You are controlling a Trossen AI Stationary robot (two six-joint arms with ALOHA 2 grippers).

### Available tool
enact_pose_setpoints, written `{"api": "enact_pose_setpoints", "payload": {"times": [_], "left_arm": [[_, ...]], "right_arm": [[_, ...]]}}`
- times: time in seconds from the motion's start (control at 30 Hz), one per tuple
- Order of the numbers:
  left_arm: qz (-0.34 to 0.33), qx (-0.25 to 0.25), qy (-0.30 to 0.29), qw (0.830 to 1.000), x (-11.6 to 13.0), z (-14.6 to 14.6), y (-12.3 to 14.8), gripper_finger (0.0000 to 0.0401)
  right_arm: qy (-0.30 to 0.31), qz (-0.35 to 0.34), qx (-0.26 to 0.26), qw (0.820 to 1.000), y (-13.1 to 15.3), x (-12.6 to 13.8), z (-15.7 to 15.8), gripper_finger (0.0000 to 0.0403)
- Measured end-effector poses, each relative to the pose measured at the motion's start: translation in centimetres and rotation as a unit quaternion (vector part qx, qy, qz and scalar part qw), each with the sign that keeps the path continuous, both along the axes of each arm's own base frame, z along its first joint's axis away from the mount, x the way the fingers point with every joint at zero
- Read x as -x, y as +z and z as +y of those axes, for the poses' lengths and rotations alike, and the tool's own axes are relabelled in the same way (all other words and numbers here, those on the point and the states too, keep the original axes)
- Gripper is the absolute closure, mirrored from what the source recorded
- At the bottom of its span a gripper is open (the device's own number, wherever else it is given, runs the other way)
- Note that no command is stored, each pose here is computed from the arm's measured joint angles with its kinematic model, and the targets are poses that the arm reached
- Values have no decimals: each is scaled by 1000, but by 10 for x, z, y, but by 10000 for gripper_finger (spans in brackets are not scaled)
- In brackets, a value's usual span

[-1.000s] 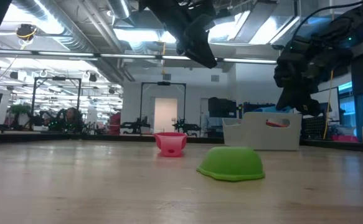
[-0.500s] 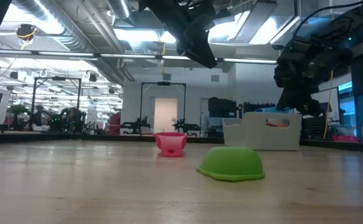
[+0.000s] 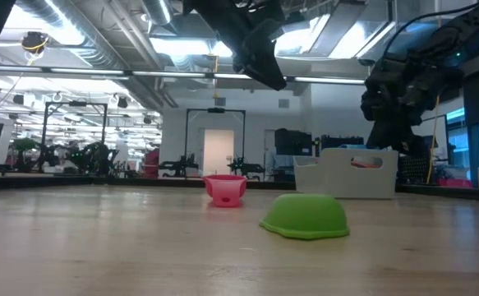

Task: Nest measuring cups in basket
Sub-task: Stack the blue measuring cup on top of the orange measuring cup in the grey bin

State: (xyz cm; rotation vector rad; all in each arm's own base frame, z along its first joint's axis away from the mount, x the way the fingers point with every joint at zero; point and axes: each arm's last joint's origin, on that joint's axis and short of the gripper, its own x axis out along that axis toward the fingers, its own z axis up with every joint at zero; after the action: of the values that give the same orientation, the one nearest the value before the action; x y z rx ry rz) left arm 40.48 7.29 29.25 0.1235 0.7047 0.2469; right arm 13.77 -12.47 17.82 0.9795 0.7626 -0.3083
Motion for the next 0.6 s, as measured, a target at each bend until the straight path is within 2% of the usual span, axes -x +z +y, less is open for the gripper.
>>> {"api": "enact_pose_setpoints", "payload": {"times": [0.6], "left_arm": [[-5, -1, 0, 1000, -1, 0, 1, 282]], "right_arm": [[6, -3, 11, 1000, 0, -1, -1, 356]]}}
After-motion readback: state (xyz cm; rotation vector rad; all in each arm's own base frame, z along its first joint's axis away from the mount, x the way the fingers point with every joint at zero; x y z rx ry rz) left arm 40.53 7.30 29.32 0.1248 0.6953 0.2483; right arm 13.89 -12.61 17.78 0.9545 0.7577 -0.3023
